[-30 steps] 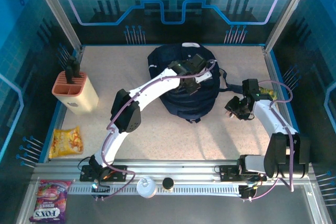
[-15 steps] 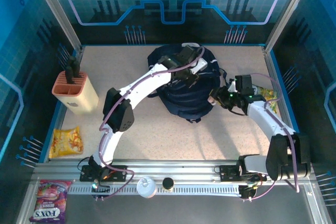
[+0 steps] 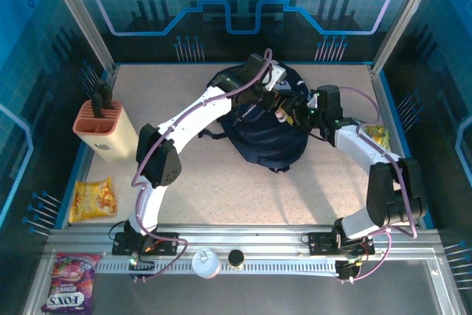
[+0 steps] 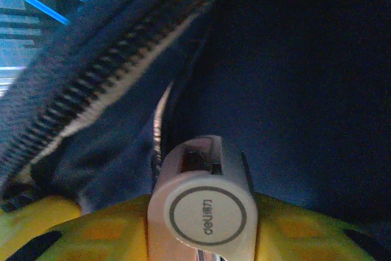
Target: Pack the student bag
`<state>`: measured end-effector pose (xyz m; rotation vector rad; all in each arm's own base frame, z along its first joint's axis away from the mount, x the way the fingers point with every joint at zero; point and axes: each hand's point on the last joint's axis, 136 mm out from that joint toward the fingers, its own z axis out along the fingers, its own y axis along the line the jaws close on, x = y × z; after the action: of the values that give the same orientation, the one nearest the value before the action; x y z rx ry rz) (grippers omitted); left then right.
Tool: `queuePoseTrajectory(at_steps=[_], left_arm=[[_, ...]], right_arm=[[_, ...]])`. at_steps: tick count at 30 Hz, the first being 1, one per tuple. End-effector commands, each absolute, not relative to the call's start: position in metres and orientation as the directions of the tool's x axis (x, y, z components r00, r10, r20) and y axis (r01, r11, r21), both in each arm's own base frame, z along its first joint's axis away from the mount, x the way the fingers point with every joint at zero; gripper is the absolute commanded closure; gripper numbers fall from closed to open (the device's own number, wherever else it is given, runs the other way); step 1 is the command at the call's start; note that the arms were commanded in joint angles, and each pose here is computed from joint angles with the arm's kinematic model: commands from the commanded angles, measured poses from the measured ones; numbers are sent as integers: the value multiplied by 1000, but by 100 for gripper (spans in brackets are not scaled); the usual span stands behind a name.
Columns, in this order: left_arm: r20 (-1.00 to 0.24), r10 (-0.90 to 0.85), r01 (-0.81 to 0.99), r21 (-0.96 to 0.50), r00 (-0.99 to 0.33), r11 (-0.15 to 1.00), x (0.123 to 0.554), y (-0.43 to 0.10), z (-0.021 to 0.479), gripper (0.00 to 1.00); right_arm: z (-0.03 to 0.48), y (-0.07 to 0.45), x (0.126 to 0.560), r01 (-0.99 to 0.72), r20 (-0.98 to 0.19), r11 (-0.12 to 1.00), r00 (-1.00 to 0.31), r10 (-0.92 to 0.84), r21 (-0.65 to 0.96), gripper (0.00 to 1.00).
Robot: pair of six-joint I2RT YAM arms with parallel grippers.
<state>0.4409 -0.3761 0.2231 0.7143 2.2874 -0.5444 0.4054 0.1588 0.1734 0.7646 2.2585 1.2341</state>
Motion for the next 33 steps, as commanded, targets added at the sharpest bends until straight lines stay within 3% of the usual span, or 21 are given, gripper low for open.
queuePoseTrajectory(at_steps=[1, 5, 9, 17, 24, 33], left_arm=[[-827, 184, 638, -247, -530, 729, 442, -381, 308, 99], [-819, 148, 605, -274, -554, 747, 448, -372, 310, 99], [-815, 140, 599, -285, -562, 748, 449, -366, 309, 98], [-803, 145, 603, -302, -578, 738, 447, -366, 301, 98], [-795, 155, 610, -306, -586, 731, 443, -366, 296, 98], [-793, 157, 612, -312, -589, 727, 440, -364, 297, 97]], right_arm=[[176, 171, 419, 270, -112, 443, -737, 667, 855, 52], [172, 176, 427, 282, -90, 425, -735, 672, 860, 40], [174, 173, 424, 271, -104, 428, -732, 673, 862, 40], [168, 161, 396, 270, -166, 523, -748, 642, 808, 61], [150, 165, 371, 280, -231, 669, -790, 568, 689, 73], [141, 192, 398, 250, -211, 636, -803, 557, 730, 87]])
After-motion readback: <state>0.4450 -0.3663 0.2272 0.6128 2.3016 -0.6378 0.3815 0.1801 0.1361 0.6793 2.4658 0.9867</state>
